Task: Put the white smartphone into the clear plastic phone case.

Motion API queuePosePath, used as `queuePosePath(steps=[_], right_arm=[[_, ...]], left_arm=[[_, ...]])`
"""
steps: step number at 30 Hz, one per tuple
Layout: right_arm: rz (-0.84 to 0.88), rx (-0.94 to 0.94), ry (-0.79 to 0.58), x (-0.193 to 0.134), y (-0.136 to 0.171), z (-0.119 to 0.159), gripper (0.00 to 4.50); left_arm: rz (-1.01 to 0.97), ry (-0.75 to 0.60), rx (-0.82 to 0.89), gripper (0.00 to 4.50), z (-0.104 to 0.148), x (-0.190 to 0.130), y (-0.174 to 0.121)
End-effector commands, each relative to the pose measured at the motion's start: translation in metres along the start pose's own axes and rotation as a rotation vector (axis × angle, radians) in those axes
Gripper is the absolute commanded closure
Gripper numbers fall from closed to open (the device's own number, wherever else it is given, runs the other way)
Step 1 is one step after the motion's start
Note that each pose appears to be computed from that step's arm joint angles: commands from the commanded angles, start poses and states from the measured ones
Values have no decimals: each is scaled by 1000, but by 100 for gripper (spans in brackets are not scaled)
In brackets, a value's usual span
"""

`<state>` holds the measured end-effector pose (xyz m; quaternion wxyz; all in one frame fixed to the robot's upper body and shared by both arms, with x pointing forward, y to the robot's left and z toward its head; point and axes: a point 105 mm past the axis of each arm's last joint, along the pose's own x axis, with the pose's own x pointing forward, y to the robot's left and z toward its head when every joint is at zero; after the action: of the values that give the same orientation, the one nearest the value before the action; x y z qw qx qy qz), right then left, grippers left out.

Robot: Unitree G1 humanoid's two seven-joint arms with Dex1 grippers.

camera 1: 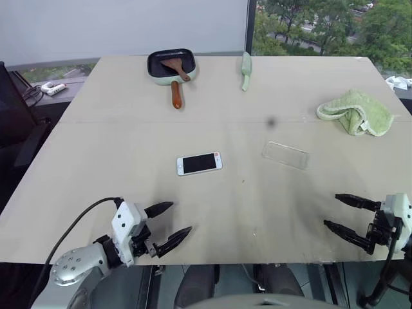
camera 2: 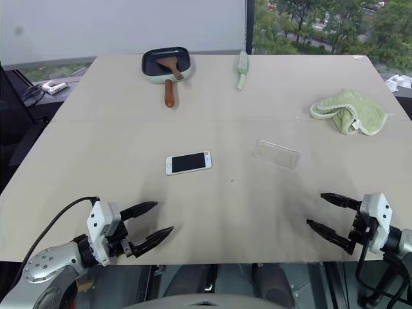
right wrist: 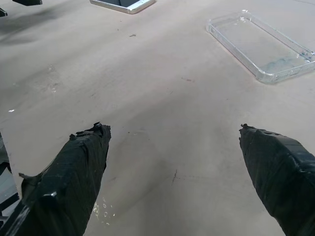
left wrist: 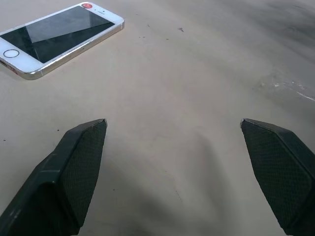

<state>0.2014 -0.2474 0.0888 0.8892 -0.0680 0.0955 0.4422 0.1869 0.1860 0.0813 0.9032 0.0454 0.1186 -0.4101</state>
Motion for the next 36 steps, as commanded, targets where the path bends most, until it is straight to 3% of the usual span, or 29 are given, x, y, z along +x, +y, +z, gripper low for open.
queuePosePath(steps=[1, 21, 31, 36], right_arm=[[-2, -31, -16, -4, -3, 9, 0], [-10, -67, -2, 18, -15, 14, 0], [19, -160, -44, 94, -39, 48, 0], [52, -219, 81, 123, -54, 38, 0]], left_arm=[[-9, -20, 36, 2, 10, -2, -3], [-27, -28, 33, 2, 10, 1, 1], [-208, -69, 84, 2, 33, 5, 5], [-259, -67, 100, 2, 43, -2, 14]])
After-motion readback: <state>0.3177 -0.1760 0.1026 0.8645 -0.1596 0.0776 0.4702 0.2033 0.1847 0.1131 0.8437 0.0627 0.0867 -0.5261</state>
